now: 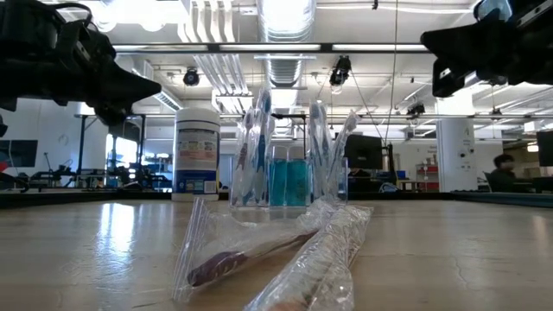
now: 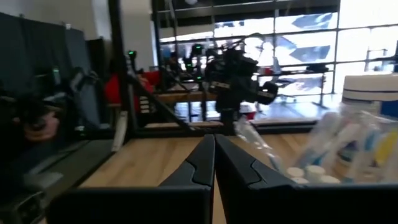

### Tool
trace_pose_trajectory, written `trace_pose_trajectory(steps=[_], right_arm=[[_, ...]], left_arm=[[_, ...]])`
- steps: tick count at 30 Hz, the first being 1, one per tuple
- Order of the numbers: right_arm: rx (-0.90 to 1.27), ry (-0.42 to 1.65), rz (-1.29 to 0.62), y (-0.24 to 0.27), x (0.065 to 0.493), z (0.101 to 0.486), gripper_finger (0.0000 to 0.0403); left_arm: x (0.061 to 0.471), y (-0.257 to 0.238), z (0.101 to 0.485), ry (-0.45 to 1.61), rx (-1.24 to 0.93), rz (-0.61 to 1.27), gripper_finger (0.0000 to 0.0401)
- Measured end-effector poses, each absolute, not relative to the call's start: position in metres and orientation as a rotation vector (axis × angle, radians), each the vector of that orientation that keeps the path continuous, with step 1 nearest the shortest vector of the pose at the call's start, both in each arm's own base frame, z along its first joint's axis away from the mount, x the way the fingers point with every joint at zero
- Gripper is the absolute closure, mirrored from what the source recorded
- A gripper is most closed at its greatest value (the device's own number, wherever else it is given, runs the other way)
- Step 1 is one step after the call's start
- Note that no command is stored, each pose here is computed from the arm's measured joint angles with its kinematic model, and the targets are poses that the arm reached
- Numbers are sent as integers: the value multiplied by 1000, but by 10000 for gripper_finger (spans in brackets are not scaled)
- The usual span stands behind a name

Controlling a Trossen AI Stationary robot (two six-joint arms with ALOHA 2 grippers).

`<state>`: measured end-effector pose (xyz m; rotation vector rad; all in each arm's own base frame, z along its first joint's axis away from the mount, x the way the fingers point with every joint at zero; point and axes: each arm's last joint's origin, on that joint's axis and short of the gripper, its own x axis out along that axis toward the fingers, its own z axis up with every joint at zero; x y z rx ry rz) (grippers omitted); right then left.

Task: Pick & Place toothbrushing station
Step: Put the violet toothbrush into the transparent bin organizer

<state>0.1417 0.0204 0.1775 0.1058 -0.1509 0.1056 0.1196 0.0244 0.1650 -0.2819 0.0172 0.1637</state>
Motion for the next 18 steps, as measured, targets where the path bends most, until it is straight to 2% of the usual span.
trace_pose_trajectory(steps=[8,18], right_arm=[[110,-105,142,22,142,174,394],[157,-139,141,21,141,177,394]], left_arm=[[120,23,160,72,-291,127,387],[119,24,153,145,-195,160,387]])
